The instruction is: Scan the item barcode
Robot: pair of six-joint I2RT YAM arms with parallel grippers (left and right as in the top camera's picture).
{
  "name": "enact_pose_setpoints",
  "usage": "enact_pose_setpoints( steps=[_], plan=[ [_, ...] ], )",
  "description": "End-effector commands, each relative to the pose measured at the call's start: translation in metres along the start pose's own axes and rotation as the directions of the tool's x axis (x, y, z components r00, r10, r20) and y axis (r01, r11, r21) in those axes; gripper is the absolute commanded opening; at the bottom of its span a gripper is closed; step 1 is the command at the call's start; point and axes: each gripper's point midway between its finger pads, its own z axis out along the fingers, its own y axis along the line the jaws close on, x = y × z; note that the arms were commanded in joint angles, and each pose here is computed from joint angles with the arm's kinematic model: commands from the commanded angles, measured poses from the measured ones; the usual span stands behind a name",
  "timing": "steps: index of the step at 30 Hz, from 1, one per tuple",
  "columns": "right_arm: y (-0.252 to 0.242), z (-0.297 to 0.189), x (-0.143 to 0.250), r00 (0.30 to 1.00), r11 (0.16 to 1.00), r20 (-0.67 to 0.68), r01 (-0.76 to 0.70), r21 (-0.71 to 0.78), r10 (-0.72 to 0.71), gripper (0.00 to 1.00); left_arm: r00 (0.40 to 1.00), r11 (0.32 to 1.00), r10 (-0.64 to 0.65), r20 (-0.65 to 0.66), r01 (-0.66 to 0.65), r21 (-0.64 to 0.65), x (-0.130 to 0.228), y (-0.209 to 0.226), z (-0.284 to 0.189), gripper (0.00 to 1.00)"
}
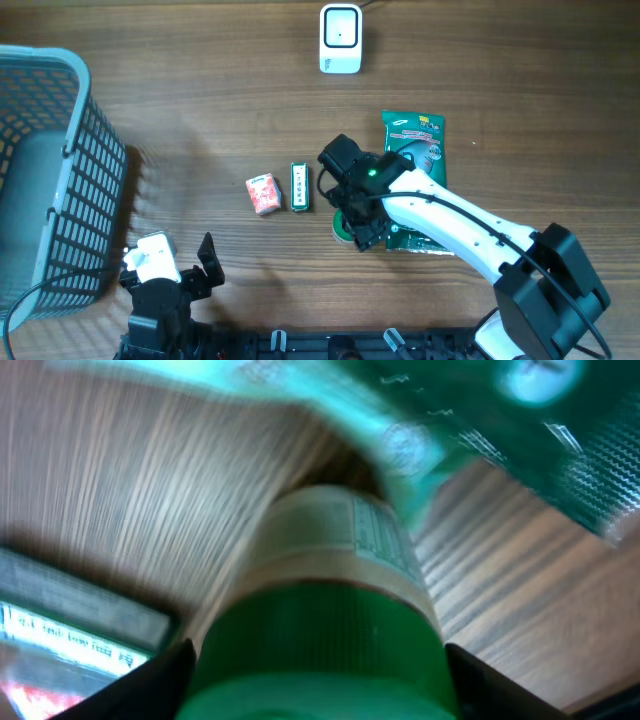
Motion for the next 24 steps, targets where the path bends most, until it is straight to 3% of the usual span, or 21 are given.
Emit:
enact_pose_setpoints(
  steps=[1, 3, 5, 6, 7, 9, 11, 14, 15, 16, 17, 18, 19, 24],
  plan=[
    [-0.001, 0.002, 0.016, 0.909, 0.913, -0.088, 0.407, -0.024, -0.408, 0.73, 1.0, 1.0, -0.012, 0.004, 0.012, -0.01, 0.0, 0.002, 0.001, 1.0],
    [-0.002, -0.001, 0.029, 0.759, 0.771, -0.141, 0.63, -0.089, -0.636, 0.71, 1.0, 1.0, -0.012, 0.004, 0.012, -0.01, 0.0, 0.002, 0.001, 1.0],
    [0.002, -0.009, 0.034, 0.478, 0.49, -0.109, 0.857, -0.156, -0.871, 0.75, 1.0, 1.0, -0.011, 0.004, 0.011, -0.01, 0.0, 0.002, 0.001, 1.0],
    [0.003, -0.012, 0.035, 0.379, 0.389, -0.092, 0.906, -0.166, -0.921, 0.84, 1.0, 1.0, -0.012, 0.004, 0.012, -0.01, 0.0, 0.002, 0.001, 1.0],
    [0.004, -0.016, 0.033, 0.297, 0.305, -0.075, 0.939, -0.158, -0.952, 0.88, 1.0, 1.0, -0.012, 0.004, 0.012, -0.01, 0.0, 0.002, 0.001, 1.0],
    [0.007, -0.027, 0.012, 0.25, 0.251, -0.035, 0.967, -0.03, -0.968, 0.99, 1.0, 1.0, -0.012, 0.004, 0.012, -0.01, 0.0, 0.002, 0.001, 1.0],
    [0.017, -0.048, 0.006, 0.261, 0.261, -0.003, 0.965, 0.015, -0.965, 0.99, 1.0, 1.0, -0.011, 0.004, 0.011, -0.01, 0.0, 0.002, 0.001, 1.0],
    [0.033, -0.084, 0.021, 0.461, 0.46, 0.014, 0.887, -0.048, -0.887, 1.0, 1.0, 1.0, -0.012, 0.004, 0.012, -0.01, 0.0, 0.002, 0.001, 1.0],
    [0.031, -0.088, 0.017, 0.67, 0.669, 0.014, 0.742, -0.028, -0.742, 1.0, 1.0, 1.0, -0.012, 0.004, 0.012, -0.01, 0.0, 0.002, 0.001, 1.0],
    [0.008, -0.088, 0.016, 0.919, 0.917, -0.037, 0.395, 0.059, -0.393, 1.0, 1.0, 1.0, -0.011, 0.004, 0.011, -0.01, 0.0, 0.002, 0.001, 1.0],
    [-0.015, -0.085, 0.023, 0.996, 0.985, -0.062, 0.074, 0.157, -0.065, 1.0, 1.0, 1.0, -0.012, 0.004, 0.012, -0.01, 0.0, 0.002, 0.001, 1.0],
    [-0.029, -0.081, 0.028, 0.988, 0.966, -0.028, -0.139, 0.219, 0.149, 1.0, 1.0, 1.0, -0.012, 0.004, 0.012, -0.01, 0.0, 0.002, 0.001, 1.0],
    [-0.032, -0.068, 0.025, 0.964, 0.941, 0.047, -0.267, 0.208, 0.263, 1.0, 1.0, 1.0, -0.011, 0.004, 0.011, -0.01, 0.0, 0.002, 0.001, 1.0],
    [-0.004, -0.032, 0.03, 0.969, 0.967, 0.017, -0.248, 0.063, 0.248, 1.0, 1.0, 1.0, -0.011, 0.004, 0.011, -0.01, 0.0, 0.002, 0.001, 1.0]
  ],
)
